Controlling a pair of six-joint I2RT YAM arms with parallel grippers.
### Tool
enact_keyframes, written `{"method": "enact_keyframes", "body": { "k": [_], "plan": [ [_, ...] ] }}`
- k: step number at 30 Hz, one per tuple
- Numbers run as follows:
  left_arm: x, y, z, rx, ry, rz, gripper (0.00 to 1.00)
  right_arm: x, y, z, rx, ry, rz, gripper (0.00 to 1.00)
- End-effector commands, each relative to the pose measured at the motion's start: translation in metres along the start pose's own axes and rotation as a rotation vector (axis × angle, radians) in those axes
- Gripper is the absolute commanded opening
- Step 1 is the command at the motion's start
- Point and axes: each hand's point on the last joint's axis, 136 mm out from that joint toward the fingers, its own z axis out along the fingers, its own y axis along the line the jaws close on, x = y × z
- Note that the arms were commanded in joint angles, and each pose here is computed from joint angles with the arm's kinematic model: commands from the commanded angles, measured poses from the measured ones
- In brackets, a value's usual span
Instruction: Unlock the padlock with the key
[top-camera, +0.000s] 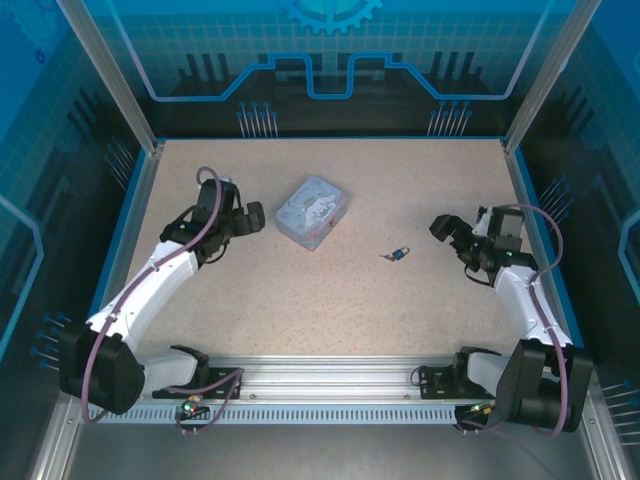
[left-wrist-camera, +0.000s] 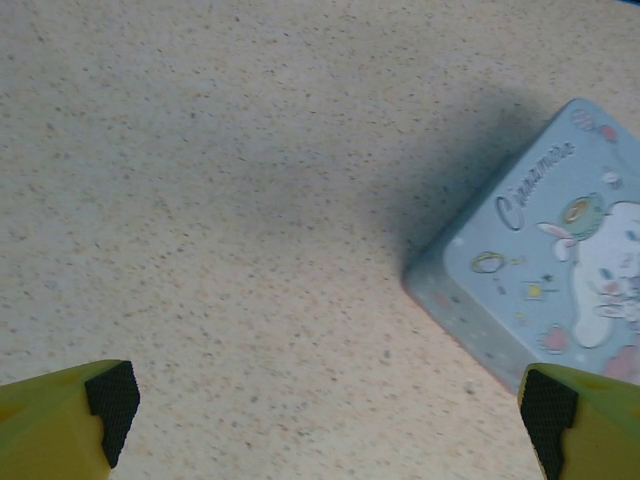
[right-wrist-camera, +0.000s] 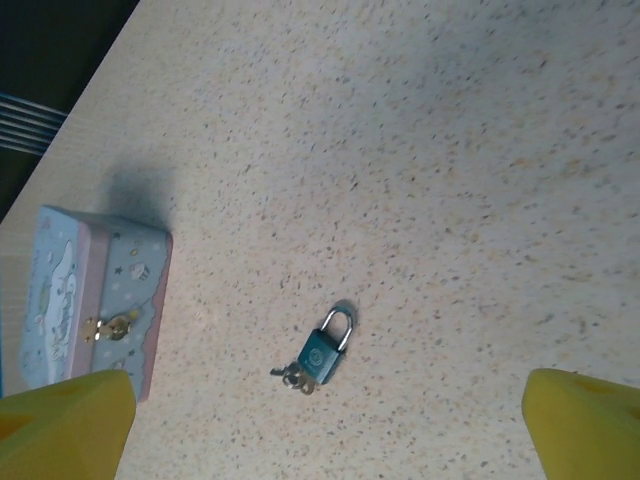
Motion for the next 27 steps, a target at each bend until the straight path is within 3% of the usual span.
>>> {"method": "enact_keyframes", "body": {
  "k": [1, 6, 11, 16, 20, 27],
  "plan": [
    [-0.031, 0.013, -0.010, -0.041, -0.210, 0.052, 0.99, -0.025, -0.010, -0.013, 0.099, -0.091, -0.010, 1.00],
    [-0.035, 0.041, -0.015, -0.130, -0.391, 0.031, 0.99, -0.048, -0.033, -0.021, 0.252, -0.219, 0.016, 1.00],
    [-0.023, 0.058, 0.003, -0.178, -0.396, 0.086, 0.99, -0.069, -0.045, -0.026, 0.301, -0.373, -0.012, 1.00],
    [-0.012, 0.067, 0.033, -0.200, -0.409, 0.125, 0.99, -0.076, -0.044, -0.030, 0.403, -0.490, -0.217, 1.00],
    [-0.003, 0.071, 0.057, -0.226, -0.420, 0.173, 0.99, -0.077, -0.046, -0.026, 0.455, -0.533, -0.302, 1.00],
    [0.003, 0.076, 0.076, -0.204, -0.493, 0.128, 0.99, -0.062, -0.037, 0.006, 0.420, -0.573, -0.430, 1.00]
  ]
}}
